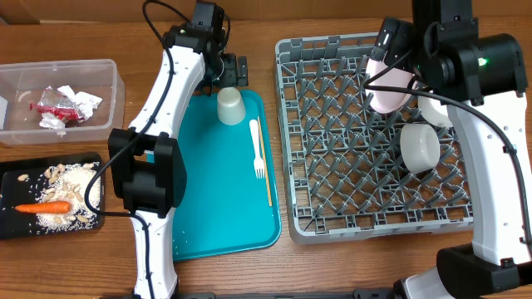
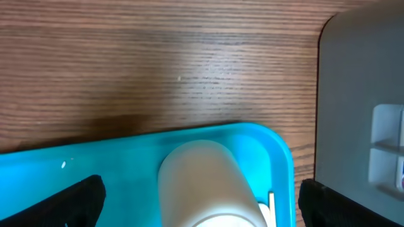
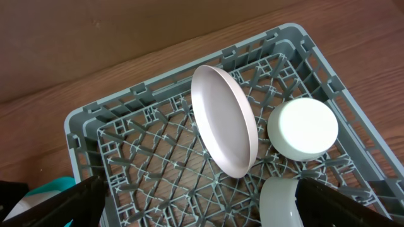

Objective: Sort waste into correct bins and load items into the dishwasher rack

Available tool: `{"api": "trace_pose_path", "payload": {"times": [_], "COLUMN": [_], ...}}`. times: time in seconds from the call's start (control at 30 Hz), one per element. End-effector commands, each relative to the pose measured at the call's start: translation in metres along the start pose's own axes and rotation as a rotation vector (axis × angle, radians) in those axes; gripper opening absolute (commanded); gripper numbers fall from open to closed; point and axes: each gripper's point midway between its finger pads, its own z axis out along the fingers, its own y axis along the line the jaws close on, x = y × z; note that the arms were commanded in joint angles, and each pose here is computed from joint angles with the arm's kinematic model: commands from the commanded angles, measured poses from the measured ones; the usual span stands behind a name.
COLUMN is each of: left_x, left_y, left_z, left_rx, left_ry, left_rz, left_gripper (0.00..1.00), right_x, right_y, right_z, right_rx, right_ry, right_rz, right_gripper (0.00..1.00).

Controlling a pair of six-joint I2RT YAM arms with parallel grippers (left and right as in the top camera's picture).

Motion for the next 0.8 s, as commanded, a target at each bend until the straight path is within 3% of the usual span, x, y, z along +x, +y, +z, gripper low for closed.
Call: {"api": "trace_pose_path", "payload": {"times": [0.0, 0.2, 0.4, 0.53, 0.77], "left_x": [-0.006, -0.035, -0.056, -0.042, -0.012], "left_y": [-0.003, 0.012, 0.068, 0.138, 0.223], "left_z": [-0.009, -0.068, -0.162, -0.197, -0.204], "left_rx": [0.007, 0.022, 0.012, -0.107, -0.211], "left_ry": [-0.024, -0.132, -0.277, -0.297, -0.231], "left_rz": [0.029, -0.099, -0.316, -0.429, -0.6], "left_gripper": [1.0, 1.0, 1.0, 1.0, 1.0], "right_x": [-0.004, -0.004, -0.004, -0.004, -0.004], "right_y": [-0.001, -0.001, -0.001, -0.001, -0.001], "right_z": [-0.002, -0.002, -0.002, -0.002, -0.002], "right_rx": [0.001, 0.001, 0.001, 0.001, 0.001], "right_ry": [-0.014, -0.014, -0.014, -0.014, -0.014], "right_rz": [0.01, 0.01, 0.01, 0.01, 0.01], "right_gripper": [1.0, 1.0, 1.0, 1.0, 1.0]}}
